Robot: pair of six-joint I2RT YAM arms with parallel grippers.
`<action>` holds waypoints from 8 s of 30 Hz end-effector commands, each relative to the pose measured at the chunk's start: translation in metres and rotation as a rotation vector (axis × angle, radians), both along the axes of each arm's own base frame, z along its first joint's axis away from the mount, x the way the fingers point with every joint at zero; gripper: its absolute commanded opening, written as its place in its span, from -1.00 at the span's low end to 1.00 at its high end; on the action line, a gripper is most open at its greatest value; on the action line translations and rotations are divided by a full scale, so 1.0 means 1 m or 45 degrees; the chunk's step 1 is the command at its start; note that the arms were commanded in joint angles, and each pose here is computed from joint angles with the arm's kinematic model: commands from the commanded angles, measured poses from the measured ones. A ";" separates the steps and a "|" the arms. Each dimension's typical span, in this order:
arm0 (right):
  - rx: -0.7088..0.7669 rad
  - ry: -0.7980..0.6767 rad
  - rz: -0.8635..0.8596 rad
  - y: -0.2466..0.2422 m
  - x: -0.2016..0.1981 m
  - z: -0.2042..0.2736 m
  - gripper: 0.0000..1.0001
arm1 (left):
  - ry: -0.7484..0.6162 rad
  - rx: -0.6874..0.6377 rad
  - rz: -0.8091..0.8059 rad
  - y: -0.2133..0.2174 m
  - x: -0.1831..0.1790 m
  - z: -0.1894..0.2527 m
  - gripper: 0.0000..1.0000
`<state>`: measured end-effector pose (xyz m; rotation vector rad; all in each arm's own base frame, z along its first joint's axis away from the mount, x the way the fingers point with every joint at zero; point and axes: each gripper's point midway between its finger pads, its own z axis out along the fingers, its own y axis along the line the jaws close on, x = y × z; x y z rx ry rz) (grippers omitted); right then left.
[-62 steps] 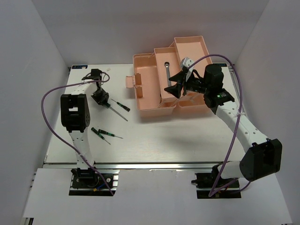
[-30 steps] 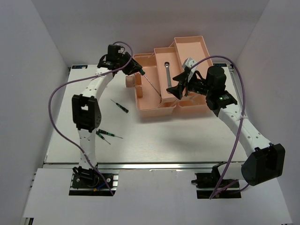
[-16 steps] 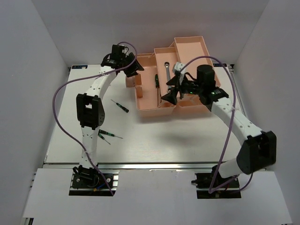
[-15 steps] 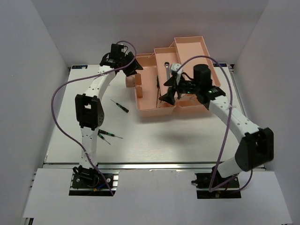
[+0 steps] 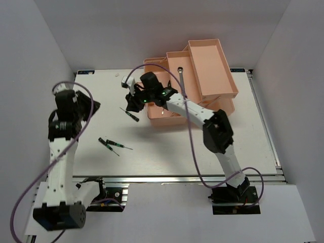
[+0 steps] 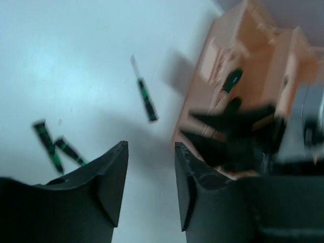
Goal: Sort the tools into containers
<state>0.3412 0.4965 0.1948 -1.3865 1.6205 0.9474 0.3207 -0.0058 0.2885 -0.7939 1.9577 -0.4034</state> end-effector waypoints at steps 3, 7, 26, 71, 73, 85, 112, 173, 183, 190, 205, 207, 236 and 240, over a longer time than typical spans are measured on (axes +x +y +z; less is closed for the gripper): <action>-0.177 0.052 -0.339 0.021 0.048 -0.061 0.02 | 0.320 -0.061 0.107 -0.002 -0.074 -0.090 0.07; -0.195 0.009 -0.383 0.024 0.060 -0.092 0.14 | 0.362 -0.080 0.169 0.001 -0.096 -0.105 0.10; -0.460 0.059 -0.326 0.007 0.052 -0.185 -0.41 | 0.507 -0.099 0.184 -0.001 -0.110 -0.145 0.13; -0.042 -0.085 -1.243 -0.362 0.189 0.090 -0.86 | 0.674 0.154 0.237 0.036 -0.049 -0.226 0.23; -0.078 -0.077 -1.240 -0.370 0.188 0.081 -0.31 | 0.683 0.156 0.235 0.037 -0.047 -0.227 0.23; 0.048 -0.055 -1.084 -0.371 0.156 0.105 0.37 | 0.742 0.189 0.235 0.043 -0.037 -0.243 0.17; 0.258 -0.067 -0.527 -0.321 0.063 0.143 0.79 | 0.479 0.176 0.301 0.045 -0.049 -0.157 -1.00; 0.178 -0.335 0.206 -0.211 -0.053 0.101 -0.60 | -0.769 -0.098 -0.537 -0.283 0.191 0.175 -0.92; -0.208 -0.005 0.125 -0.059 -0.086 -0.022 0.39 | -0.140 0.221 -0.176 -0.049 -0.009 0.010 0.61; -0.286 0.197 -0.079 0.018 -0.082 -0.073 0.56 | -0.080 0.105 0.102 -0.008 -0.104 -0.021 0.62; -0.239 0.143 -0.191 0.100 -0.094 -0.127 0.68 | -0.031 0.108 0.125 0.002 -0.147 -0.012 0.63; -0.262 0.076 -0.204 0.101 -0.091 -0.134 0.63 | -0.038 0.105 0.126 0.003 -0.150 -0.009 0.63; 0.215 0.532 0.255 -0.014 -0.067 0.095 -1.00 | -0.042 -0.167 0.056 -0.034 -0.119 -0.086 -0.42; 0.352 0.380 0.004 -0.058 -0.023 0.158 -1.00 | -0.070 -0.195 -0.018 -0.050 -0.091 -0.096 -0.44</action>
